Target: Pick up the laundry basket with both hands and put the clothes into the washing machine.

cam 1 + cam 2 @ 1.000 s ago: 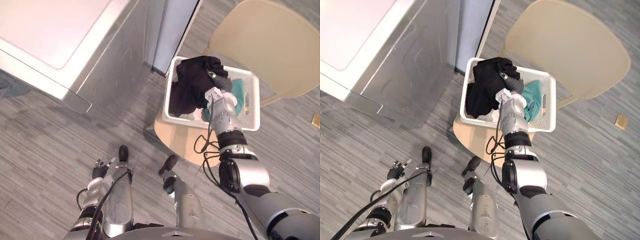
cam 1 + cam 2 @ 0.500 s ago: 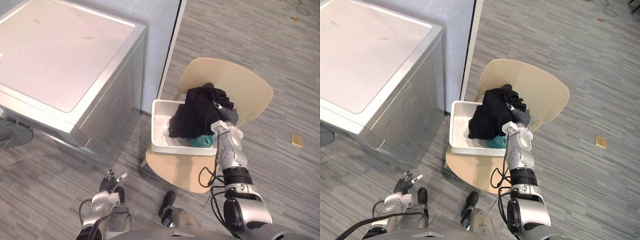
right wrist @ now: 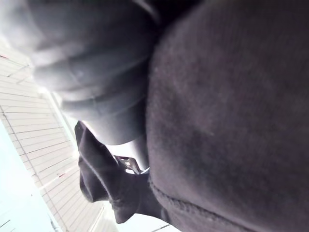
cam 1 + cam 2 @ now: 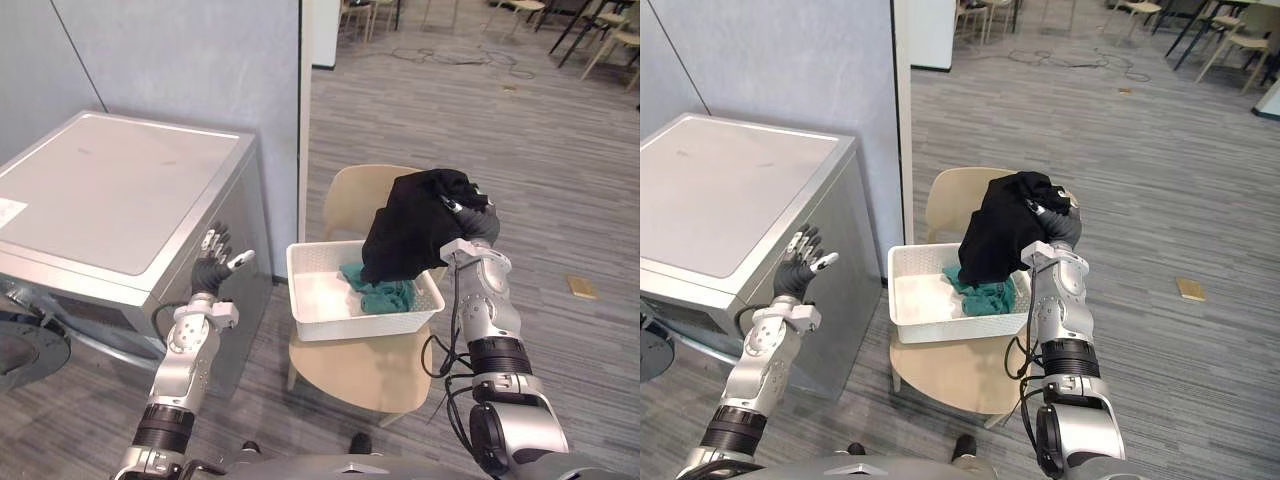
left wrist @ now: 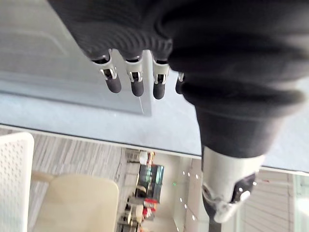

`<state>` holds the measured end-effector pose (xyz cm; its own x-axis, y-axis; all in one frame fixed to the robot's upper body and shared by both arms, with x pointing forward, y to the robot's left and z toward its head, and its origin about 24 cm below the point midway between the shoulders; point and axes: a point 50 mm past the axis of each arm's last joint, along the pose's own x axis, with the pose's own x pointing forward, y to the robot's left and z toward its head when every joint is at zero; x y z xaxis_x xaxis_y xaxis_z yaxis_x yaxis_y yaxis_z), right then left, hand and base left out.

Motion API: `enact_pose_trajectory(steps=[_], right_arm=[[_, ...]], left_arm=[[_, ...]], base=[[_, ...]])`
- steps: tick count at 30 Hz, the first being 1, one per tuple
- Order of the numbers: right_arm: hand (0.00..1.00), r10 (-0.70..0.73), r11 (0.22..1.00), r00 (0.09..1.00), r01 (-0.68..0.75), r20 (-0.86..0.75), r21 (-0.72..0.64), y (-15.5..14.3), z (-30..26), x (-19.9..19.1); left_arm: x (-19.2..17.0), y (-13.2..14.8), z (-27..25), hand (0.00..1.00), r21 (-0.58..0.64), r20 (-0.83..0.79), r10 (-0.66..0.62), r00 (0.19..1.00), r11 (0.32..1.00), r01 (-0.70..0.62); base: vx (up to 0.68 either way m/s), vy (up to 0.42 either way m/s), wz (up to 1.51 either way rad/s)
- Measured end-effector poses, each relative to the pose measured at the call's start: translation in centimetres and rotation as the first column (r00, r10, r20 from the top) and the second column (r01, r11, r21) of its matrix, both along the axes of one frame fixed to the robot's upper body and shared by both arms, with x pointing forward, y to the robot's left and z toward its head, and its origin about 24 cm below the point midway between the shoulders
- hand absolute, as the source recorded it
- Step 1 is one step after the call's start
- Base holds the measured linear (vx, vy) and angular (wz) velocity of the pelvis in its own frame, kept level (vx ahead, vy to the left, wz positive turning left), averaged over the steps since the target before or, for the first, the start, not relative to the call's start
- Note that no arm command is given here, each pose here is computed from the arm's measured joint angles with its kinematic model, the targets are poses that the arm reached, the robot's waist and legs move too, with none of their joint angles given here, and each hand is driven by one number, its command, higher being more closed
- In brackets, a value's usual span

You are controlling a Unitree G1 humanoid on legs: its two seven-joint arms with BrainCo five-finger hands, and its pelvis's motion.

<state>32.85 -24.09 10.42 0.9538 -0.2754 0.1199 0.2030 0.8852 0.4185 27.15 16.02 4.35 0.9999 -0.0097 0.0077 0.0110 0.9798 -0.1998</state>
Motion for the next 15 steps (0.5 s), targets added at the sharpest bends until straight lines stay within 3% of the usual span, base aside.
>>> enact_pose_trajectory(steps=[6, 15], right_arm=[[1.00, 0.042, 0.999, 0.999, -0.042, -0.009, -0.022, 0.7, -0.2, -0.6], [1.00, 0.163, 0.984, 0.987, -0.162, 0.012, -0.068, 3.2, 0.3, -1.0]], left_arm=[[0.6, -2.8, 0.1, 0.00, 0.001, 0.003, -0.137, 0.991, 0.991, 0.137], [2.7, -6.9, -2.0, 0.00, 0.075, -0.150, -0.280, 0.948, 0.953, 0.294]], base=[[-0.04, 0.016, -0.11], [0.00, 0.000, -0.08]])
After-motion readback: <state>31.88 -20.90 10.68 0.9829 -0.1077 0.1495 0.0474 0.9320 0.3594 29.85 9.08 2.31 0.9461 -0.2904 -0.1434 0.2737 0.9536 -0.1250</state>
